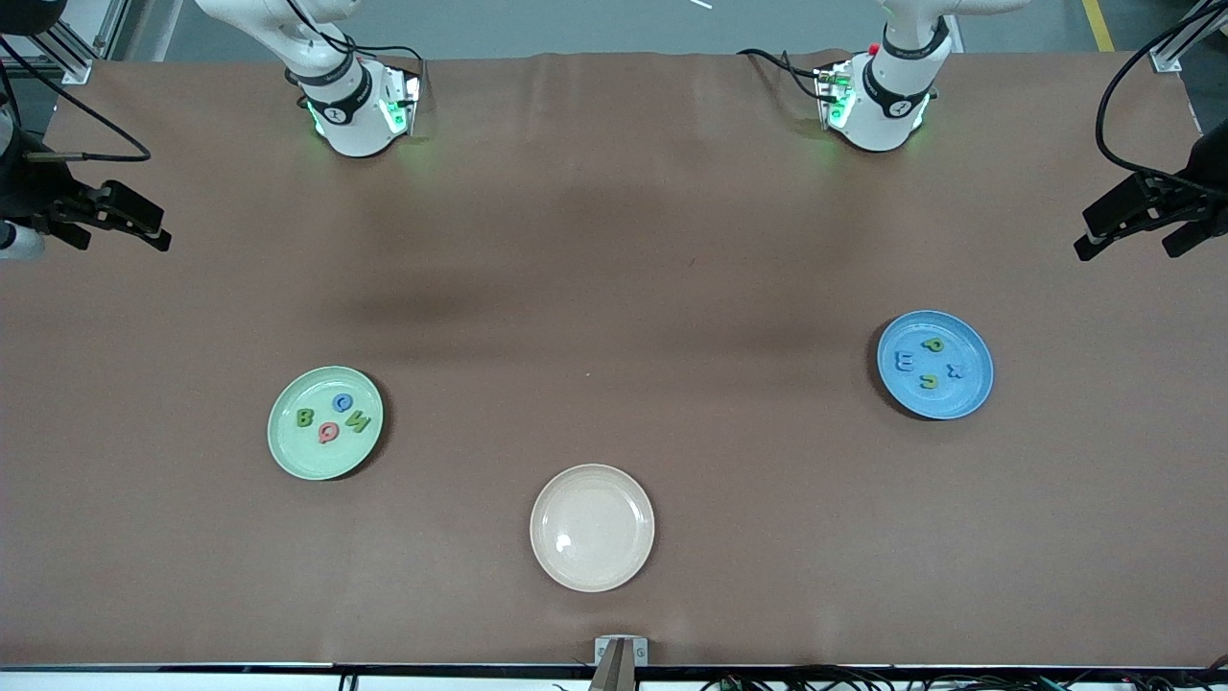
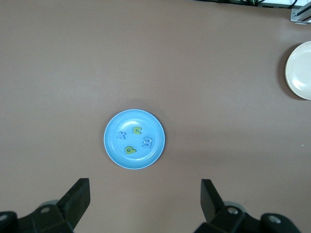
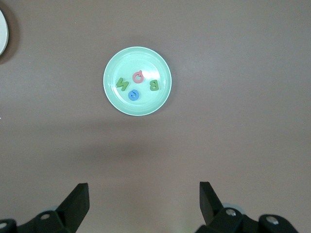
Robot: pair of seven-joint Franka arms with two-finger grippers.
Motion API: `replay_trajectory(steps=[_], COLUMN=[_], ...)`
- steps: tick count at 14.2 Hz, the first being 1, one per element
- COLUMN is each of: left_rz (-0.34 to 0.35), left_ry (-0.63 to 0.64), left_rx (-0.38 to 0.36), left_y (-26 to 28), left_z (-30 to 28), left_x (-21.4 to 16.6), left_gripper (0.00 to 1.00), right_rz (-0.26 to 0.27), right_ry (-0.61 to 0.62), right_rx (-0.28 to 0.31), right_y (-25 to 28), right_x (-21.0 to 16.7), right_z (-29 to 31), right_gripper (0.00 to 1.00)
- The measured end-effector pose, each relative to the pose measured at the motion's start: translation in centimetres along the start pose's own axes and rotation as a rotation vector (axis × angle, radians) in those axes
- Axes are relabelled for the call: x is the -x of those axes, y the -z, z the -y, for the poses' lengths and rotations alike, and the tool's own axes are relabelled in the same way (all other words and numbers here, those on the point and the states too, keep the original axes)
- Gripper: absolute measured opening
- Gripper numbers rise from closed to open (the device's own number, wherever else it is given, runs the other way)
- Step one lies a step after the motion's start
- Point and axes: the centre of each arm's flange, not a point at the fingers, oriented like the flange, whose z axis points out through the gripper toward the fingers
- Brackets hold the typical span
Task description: Sort upper and lower case letters into plates
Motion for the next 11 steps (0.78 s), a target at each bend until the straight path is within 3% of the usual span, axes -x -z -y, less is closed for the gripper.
replay_trajectory(steps=[11], left_rz=[0.019], left_ry=[-0.004], left_rx=[-0.001], left_y=[-0.81], left_z=[-0.23], left_x=[-0.15], left_gripper=[1.00], right_rz=[0.013], right_ry=[0.001], right_rx=[-0.023], right_y=[-0.17], right_x=[0.25], right_z=[0.35], right_gripper=[1.00])
